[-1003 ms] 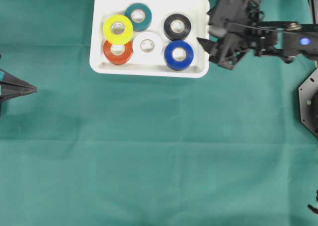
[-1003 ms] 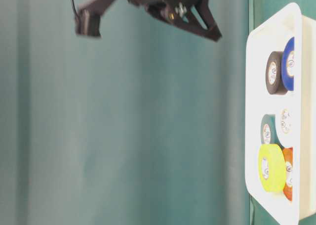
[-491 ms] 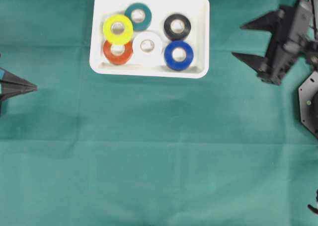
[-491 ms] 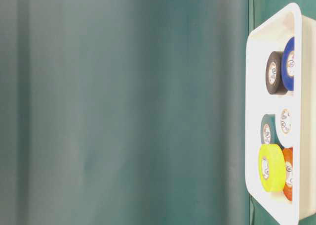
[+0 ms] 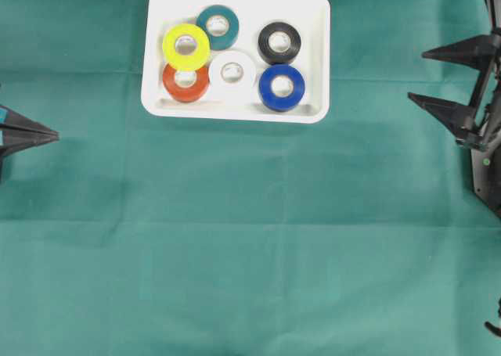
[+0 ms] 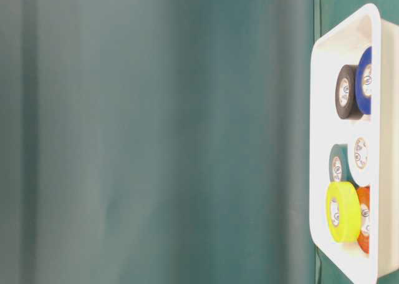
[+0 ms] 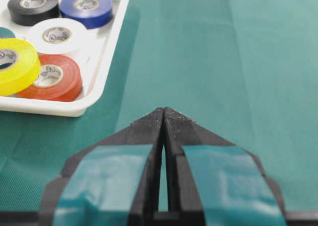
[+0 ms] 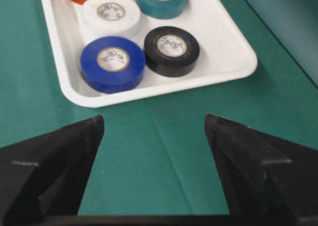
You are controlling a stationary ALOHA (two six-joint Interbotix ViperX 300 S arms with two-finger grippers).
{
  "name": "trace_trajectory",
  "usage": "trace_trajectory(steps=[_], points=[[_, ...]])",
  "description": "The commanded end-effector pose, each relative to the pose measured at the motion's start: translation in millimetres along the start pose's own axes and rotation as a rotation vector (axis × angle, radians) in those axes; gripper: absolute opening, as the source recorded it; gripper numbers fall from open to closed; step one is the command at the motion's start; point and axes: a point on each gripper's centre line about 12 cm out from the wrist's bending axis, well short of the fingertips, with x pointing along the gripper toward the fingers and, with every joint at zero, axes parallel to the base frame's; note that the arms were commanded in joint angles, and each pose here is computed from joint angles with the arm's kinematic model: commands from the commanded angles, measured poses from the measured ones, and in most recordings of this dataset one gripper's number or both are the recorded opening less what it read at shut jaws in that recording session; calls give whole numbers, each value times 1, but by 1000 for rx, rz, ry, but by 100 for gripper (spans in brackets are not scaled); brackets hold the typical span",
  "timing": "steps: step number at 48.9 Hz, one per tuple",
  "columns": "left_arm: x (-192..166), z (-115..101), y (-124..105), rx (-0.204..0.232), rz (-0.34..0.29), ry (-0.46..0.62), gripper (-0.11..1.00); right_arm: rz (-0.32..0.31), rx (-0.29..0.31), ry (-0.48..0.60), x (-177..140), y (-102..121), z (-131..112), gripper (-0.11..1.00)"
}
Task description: Put the tape into the white case with the right arm.
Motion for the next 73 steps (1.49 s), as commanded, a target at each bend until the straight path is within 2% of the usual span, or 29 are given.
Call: trace_trajectory(steps=[1,14,23,42,50,56,61,68,73], points=[[1,5,0,-1,4,-14,1,-2,17,-15,-2,-1,2,49],[1,5,1,-1,7,-13,1,7,20,1,1,1,1,49],[1,5,1,-1,7,-13,1,50,20,-30,1,6,3,49],[1,4,1,-3,7,-11,1,194,1,-84,-1,23,-5,50],[1,5,1,-3,7,-13,1,256,-29,-83,-3,31,-11,50],[1,4,1,-3,7,-11,1,342,-72,-91,-6,43,-13,50],[1,5,1,-3,7,-13,1,388,-87,-90,-8,50,-14,49],[1,4,1,-3,7,-13,1,425,-97,-85,-10,55,-16,49],[1,4,1,-3,7,-13,1,430,-99,-82,-10,56,-17,49]])
